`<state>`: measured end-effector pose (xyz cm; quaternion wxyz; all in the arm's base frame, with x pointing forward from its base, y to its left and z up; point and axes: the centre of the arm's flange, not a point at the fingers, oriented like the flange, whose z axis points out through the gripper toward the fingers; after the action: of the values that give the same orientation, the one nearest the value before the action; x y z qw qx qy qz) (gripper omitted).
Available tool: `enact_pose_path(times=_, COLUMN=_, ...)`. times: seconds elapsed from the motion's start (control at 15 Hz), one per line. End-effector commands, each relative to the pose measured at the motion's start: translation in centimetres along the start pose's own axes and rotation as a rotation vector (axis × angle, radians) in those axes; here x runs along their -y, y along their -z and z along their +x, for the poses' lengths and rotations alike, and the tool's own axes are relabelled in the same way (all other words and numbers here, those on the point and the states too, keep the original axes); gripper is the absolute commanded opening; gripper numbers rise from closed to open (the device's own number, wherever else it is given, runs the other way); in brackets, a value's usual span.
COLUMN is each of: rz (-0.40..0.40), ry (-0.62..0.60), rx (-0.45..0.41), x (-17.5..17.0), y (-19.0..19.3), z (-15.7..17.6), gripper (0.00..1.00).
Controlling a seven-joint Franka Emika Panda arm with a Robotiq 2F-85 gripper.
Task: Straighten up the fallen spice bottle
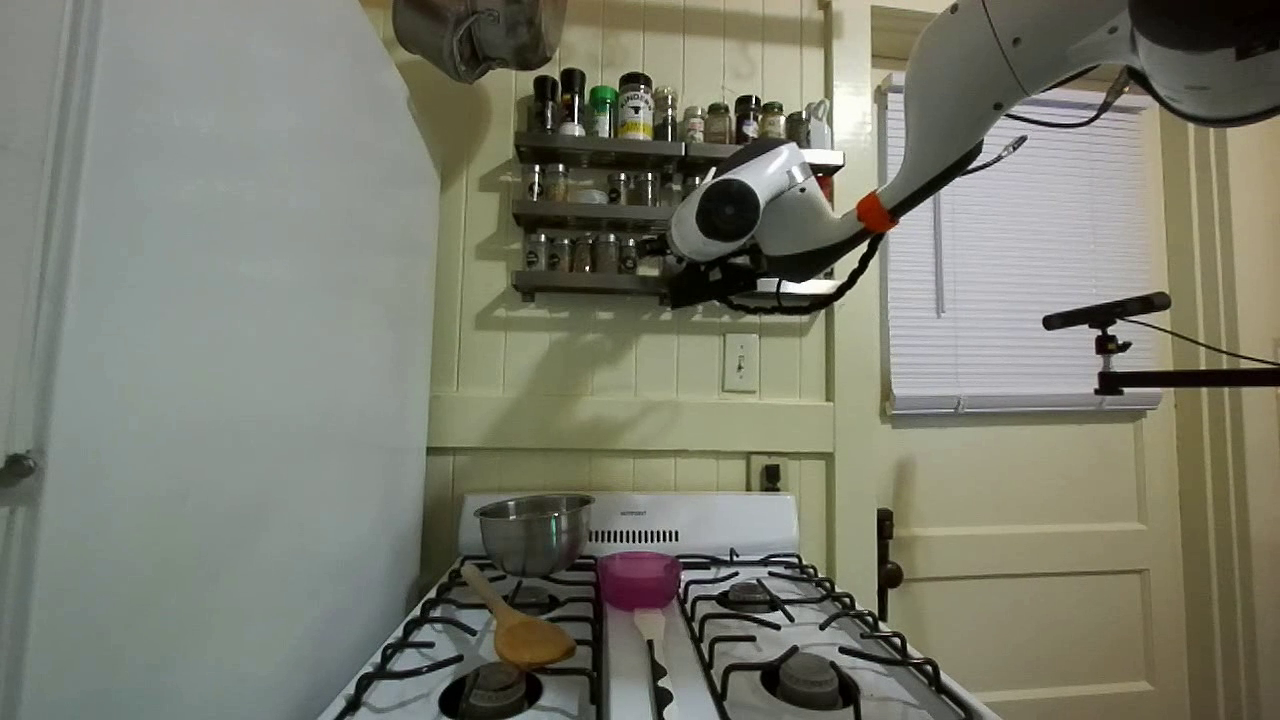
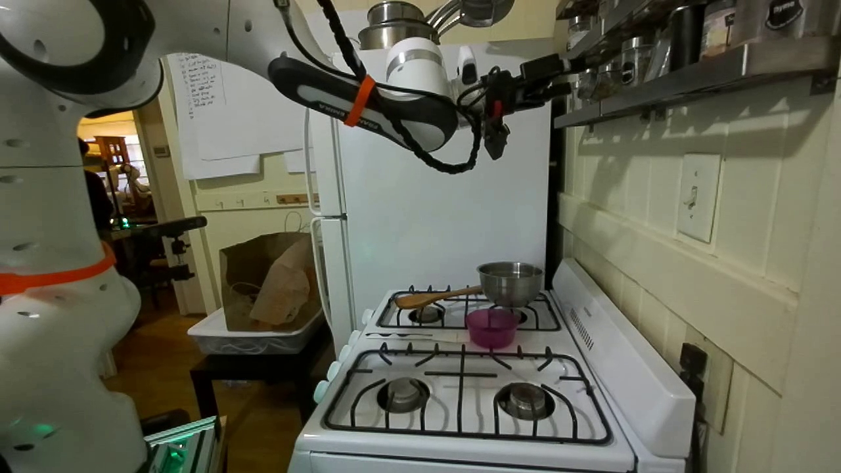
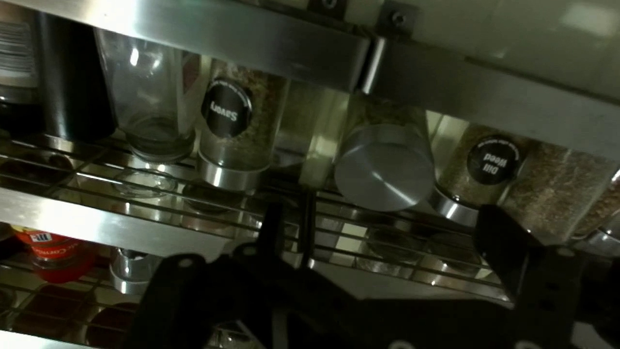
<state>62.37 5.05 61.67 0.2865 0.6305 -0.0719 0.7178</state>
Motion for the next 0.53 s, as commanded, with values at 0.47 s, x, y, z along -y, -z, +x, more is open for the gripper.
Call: enact_pose_path(times=0.47, rz=-0.131, ry=-0.072, rx=-0.247, x=1.2, y=2.1, z=-2.9, gripper=1.0)
